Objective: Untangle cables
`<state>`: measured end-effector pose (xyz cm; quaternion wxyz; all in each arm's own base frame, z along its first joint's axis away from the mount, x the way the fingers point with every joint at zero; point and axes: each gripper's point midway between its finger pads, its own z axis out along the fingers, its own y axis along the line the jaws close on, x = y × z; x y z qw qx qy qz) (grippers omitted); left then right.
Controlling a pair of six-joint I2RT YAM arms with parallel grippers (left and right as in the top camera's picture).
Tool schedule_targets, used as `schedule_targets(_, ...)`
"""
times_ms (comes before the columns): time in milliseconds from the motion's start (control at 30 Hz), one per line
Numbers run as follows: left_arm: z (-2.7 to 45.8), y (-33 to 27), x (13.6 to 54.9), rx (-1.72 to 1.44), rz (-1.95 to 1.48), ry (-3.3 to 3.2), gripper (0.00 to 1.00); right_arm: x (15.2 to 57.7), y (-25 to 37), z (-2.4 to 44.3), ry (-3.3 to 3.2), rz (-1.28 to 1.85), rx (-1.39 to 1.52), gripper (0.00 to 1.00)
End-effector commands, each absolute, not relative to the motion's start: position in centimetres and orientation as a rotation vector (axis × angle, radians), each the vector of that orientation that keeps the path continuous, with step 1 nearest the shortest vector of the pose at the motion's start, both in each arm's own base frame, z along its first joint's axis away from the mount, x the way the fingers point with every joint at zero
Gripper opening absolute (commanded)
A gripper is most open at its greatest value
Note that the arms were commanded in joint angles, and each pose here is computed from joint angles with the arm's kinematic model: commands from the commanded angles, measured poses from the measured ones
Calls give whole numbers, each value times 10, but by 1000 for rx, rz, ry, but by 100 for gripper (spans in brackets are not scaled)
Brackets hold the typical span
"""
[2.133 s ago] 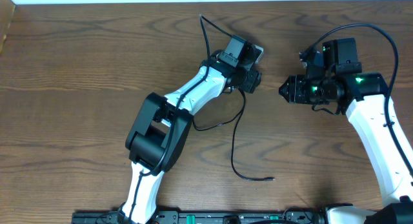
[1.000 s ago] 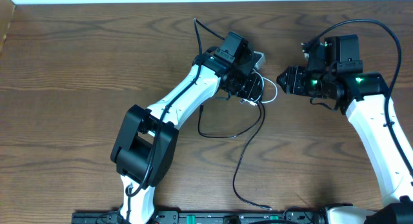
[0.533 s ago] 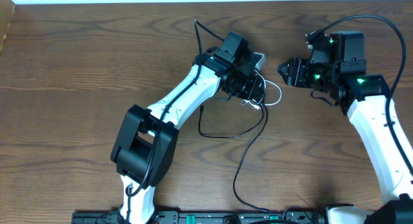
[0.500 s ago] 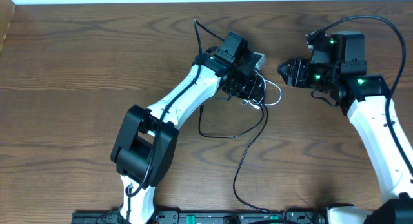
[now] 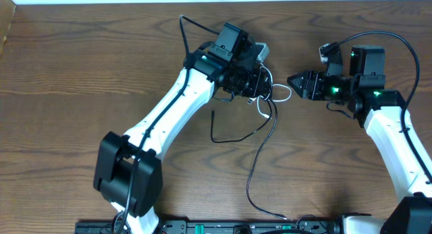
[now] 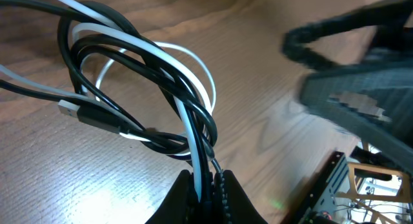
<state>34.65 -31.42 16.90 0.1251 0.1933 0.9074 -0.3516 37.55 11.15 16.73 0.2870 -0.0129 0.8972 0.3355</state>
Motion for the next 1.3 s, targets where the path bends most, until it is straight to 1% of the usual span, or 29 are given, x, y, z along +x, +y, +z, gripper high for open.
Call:
schedule_targets(0,179,-314,347,551,-1039,2626,8,373,128,168,2372,1009,-101,57)
schedule_targets(67,179,-314,347,552,-1038,2625,6,373,134,167,2371,1036,-119,57)
schedule_targets(100,180,-314,348,556,-1037,2621,7,372,137,165,2379,1049,-114,57)
schedule_targets(133,180,-314,348,555,-1038,2620,7,371,141,163,2390,1067,-107,53)
schedule_targets(167,180,-313,349,552,-1036,2620,8,371,145,162,2391,1087,-107,43)
schedule_targets(200,179,-312,350,547,-1032,2621,7,371,148,160,2397,1103,-107,37)
schedule_targets(233,177,-307,354,526,-996,2629,7,370,152,158,2403,1118,-108,33)
schedule_targets(267,174,-301,359,501,-952,2635,7,369,154,156,2412,1124,-103,32)
schedule_targets(367,167,-280,376,341,-835,2673,7,365,162,154,2425,1150,-116,33)
schedule_targets(500,170,-267,390,219,-857,2669,8,363,177,161,2358,1164,-280,41)
schedule_targets(567,171,-263,393,193,-862,2671,7,366,178,158,2353,1129,-299,40)
schedule_targets(633,172,-261,392,187,-885,2674,7,372,179,152,2355,1076,-308,40)
schedule_targets(767,184,-265,385,206,-1021,2660,7,372,199,145,2288,1097,-477,43)
schedule_targets(933,198,-264,375,212,-1167,2656,7,378,215,128,2257,1098,-565,53)
schedule_targets(1033,210,-261,371,207,-1303,2637,8,380,223,131,2196,1164,-606,53)
schedule_targets(1133,223,-259,367,213,-1452,2599,7,381,224,131,2185,1171,-612,51)
schedule_targets(1267,236,-255,364,210,-1590,2559,8,381,227,135,2156,1190,-630,50)
